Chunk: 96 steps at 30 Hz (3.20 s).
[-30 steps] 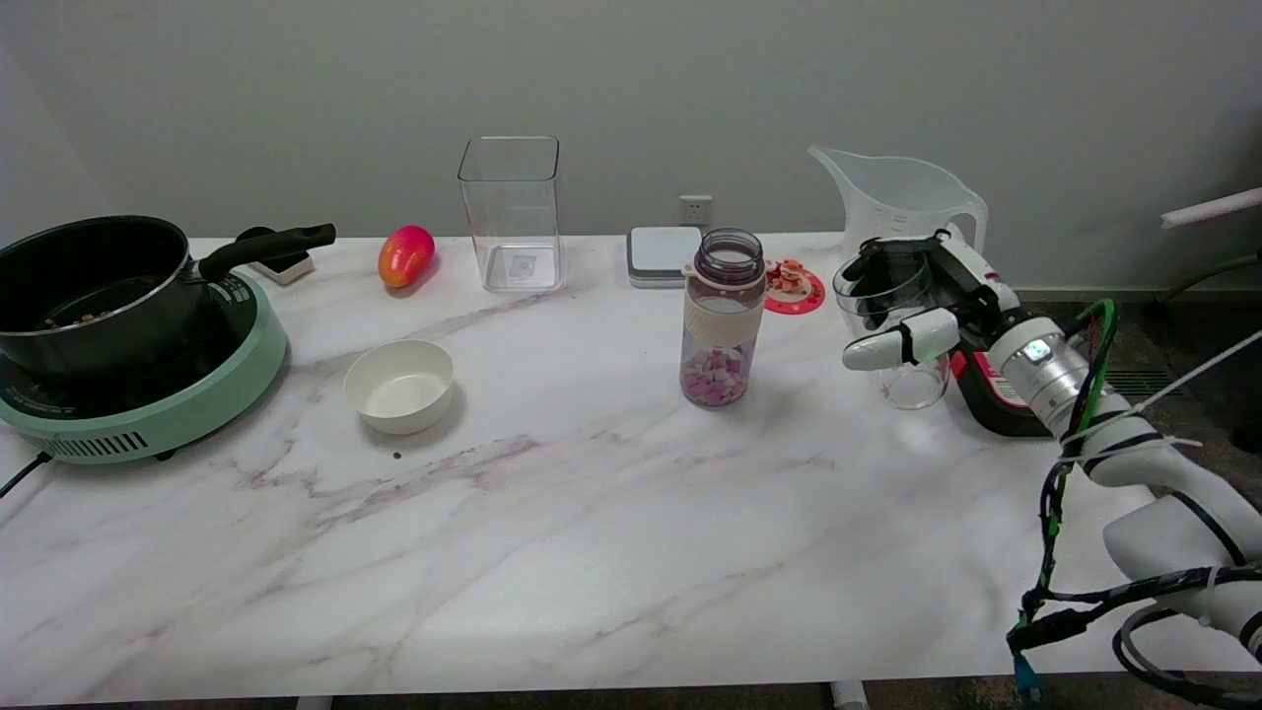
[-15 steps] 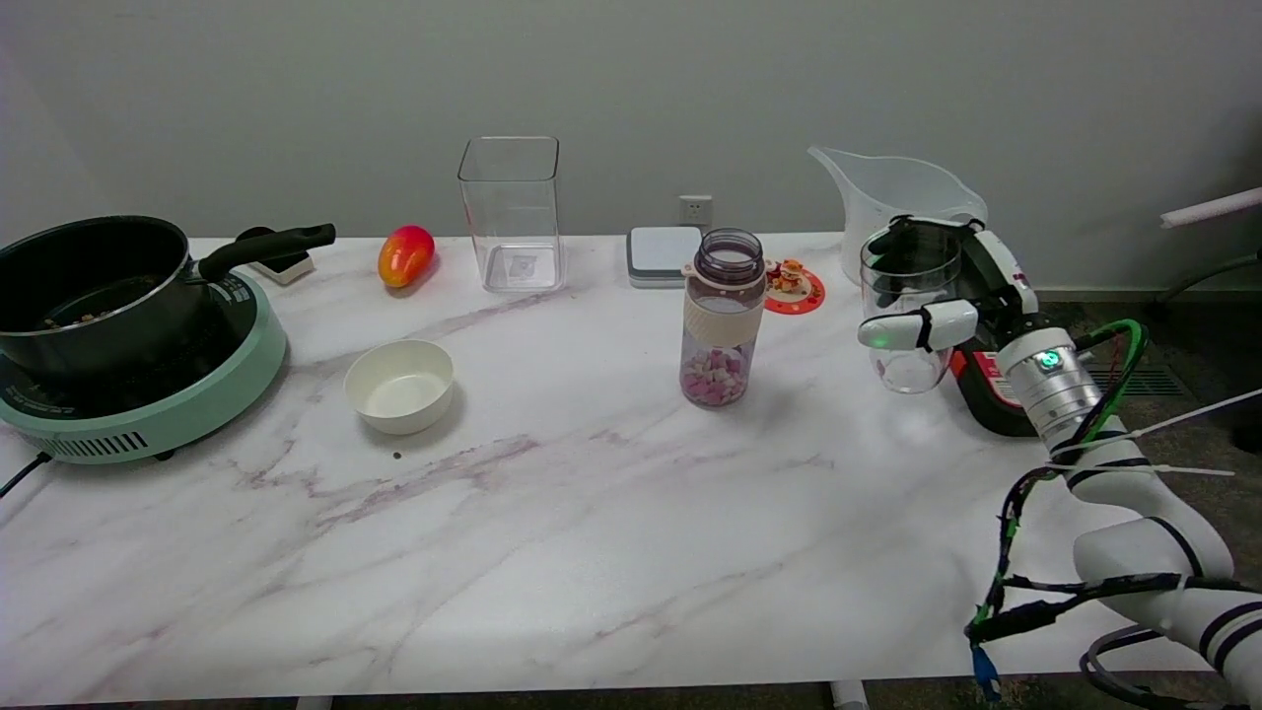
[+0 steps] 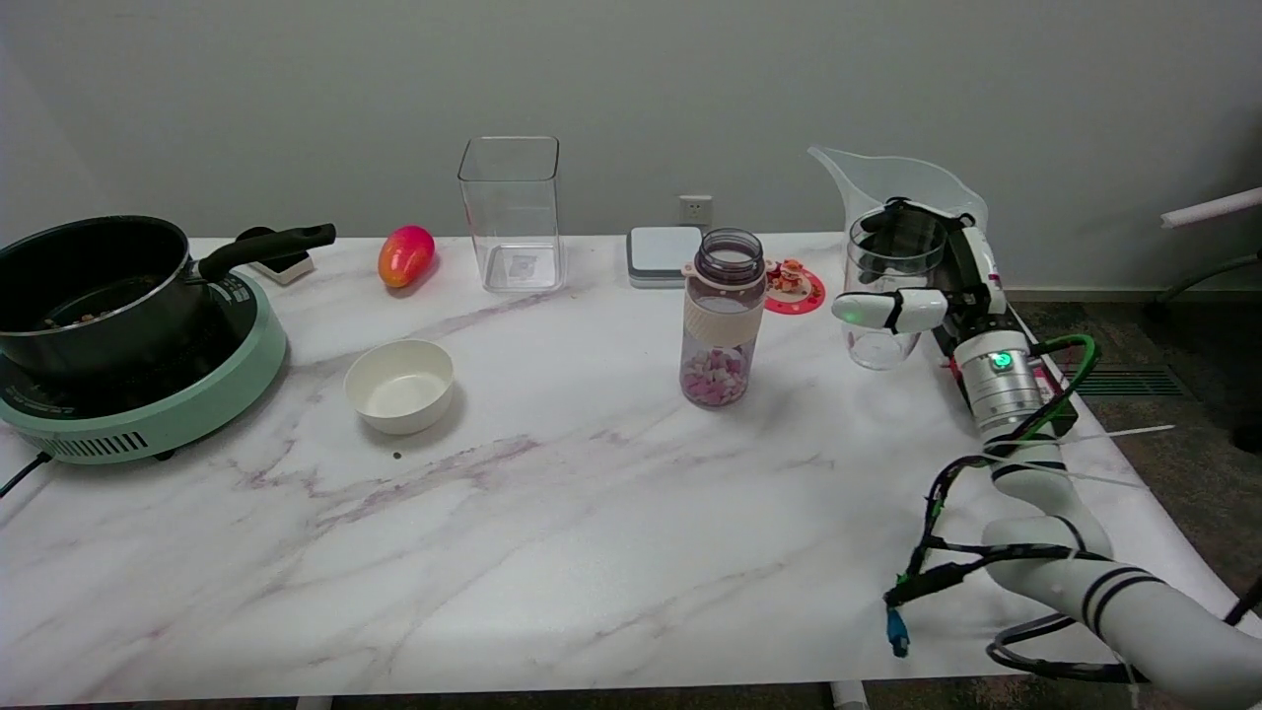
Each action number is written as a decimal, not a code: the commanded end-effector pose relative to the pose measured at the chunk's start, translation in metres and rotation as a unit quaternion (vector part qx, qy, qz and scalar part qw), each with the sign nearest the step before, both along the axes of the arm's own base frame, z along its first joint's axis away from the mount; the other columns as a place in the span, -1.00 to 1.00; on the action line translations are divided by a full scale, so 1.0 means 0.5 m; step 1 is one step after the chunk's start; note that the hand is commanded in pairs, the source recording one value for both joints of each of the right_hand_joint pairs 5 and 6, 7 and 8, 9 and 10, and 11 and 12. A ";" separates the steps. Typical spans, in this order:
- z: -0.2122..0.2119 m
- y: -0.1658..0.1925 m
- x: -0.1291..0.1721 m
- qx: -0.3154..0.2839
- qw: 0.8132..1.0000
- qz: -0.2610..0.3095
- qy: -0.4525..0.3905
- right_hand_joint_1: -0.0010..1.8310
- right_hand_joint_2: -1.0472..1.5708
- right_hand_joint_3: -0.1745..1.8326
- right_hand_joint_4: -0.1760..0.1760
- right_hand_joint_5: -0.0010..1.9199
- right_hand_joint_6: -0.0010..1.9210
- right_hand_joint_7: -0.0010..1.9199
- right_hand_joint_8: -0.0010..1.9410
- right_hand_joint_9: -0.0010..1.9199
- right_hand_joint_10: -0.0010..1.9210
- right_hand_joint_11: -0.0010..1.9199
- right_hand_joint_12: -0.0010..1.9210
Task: Place the measuring cup onto the table.
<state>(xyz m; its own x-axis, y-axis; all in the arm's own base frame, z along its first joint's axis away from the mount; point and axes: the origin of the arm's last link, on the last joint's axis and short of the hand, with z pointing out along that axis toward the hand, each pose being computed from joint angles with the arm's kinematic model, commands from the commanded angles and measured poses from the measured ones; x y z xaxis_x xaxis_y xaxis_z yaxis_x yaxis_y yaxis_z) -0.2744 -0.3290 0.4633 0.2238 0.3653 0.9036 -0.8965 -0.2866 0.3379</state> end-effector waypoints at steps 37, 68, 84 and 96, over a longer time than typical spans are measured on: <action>-0.071 0.075 -0.141 -0.048 0.997 0.013 -0.059 0.38 1.00 -0.61 0.00 1.00 1.00 1.00 0.98 0.81 0.81 0.73 0.73; -0.072 0.072 -0.146 -0.018 0.997 0.003 -0.073 0.44 -0.84 0.18 0.00 -0.62 -0.62 0.12 0.11 -0.03 -0.03 0.05 0.04; -0.024 0.071 -0.115 0.009 0.999 -0.026 -0.028 0.42 -0.94 -0.03 0.00 -0.69 -0.69 -0.33 -0.34 -0.37 -0.37 -0.29 -0.29; 0.094 0.177 -0.112 -0.098 0.994 -0.021 -0.036 0.38 -0.96 -0.10 0.00 -0.80 -0.80 -0.45 -0.46 -0.52 -0.52 -0.39 -0.39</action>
<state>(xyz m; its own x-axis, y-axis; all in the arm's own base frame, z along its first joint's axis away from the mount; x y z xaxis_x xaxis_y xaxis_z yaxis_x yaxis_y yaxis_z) -0.3373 -0.2886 0.4520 0.1624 0.3798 0.9107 -0.9311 -0.2467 0.2689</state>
